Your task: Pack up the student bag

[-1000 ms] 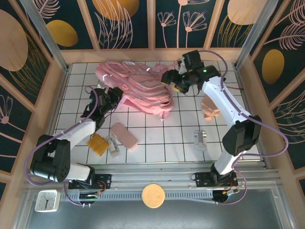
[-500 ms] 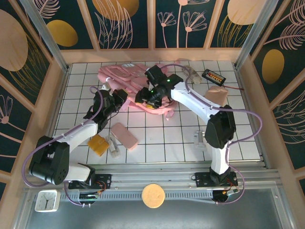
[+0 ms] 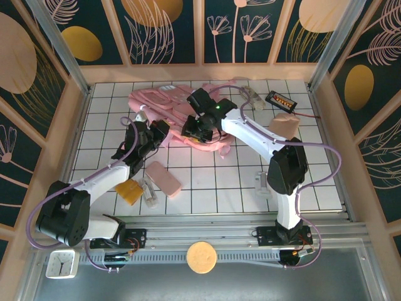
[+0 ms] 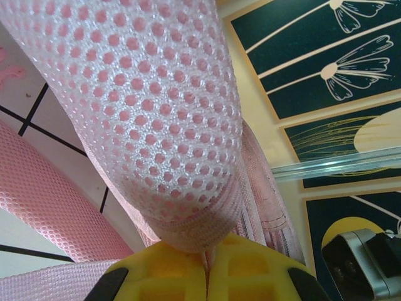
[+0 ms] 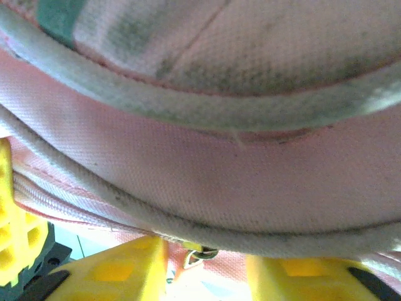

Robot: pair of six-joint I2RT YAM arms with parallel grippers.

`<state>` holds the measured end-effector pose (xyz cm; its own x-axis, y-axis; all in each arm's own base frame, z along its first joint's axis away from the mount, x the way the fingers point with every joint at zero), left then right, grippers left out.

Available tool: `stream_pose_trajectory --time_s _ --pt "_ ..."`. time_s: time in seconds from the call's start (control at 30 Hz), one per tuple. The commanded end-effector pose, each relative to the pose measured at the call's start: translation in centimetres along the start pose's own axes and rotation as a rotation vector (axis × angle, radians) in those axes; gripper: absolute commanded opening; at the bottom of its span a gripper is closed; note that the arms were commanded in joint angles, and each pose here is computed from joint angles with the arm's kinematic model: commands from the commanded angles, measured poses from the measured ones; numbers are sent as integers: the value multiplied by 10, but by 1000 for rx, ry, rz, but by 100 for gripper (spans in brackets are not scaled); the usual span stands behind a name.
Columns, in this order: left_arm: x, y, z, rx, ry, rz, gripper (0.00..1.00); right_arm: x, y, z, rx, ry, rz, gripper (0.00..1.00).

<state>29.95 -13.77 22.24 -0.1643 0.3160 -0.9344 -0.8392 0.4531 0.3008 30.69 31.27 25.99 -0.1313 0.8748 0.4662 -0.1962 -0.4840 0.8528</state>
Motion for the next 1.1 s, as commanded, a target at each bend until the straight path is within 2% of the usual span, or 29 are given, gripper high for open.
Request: stream_pose_trajectory --time_s 0.0,0.17,0.27,0.5,0.63,0.77,0.93,1.03,1.07 --pt "-40 9 -1 -13 -18 -205 0 4 -3 7 -56 12 -25 33" --pt "-37 9 -1 -19 -4 -194 0 3 -3 6 -57 33 -36 15" --pt "-36 10 0 -26 -9 -184 0 1 -4 3 -53 38 -33 0" --pt "-27 7 11 -30 -38 -89 0 -17 2 -14 1 78 -65 0" --pt "-4 15 45 -51 -6 -49 0 -56 10 -34 91 118 -126 0" --pt "5 15 69 -57 -88 3 0 -102 19 -46 129 109 -154 0" --pt "22 -2 90 15 -110 8 0 -139 30 -33 50 142 -216 0" --pt "29 -18 104 62 -122 16 0 -127 29 -25 -1 199 -111 0" --pt "30 -25 109 82 -132 28 6 -117 27 -24 -17 217 -63 0"
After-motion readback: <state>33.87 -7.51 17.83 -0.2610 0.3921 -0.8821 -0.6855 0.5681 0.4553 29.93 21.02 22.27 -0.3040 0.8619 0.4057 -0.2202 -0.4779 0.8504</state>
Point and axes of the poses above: each hand's point on the last joint's axis, 136 mm out from that joint toward the fingers, its own y axis back along the fingers, its own x axis along the line the jaws close on, z = x × y, the point moved 10 cm from there along y, back along the fingers, and after that the axes turned 11 degrees about y, right-handed, at the moved point
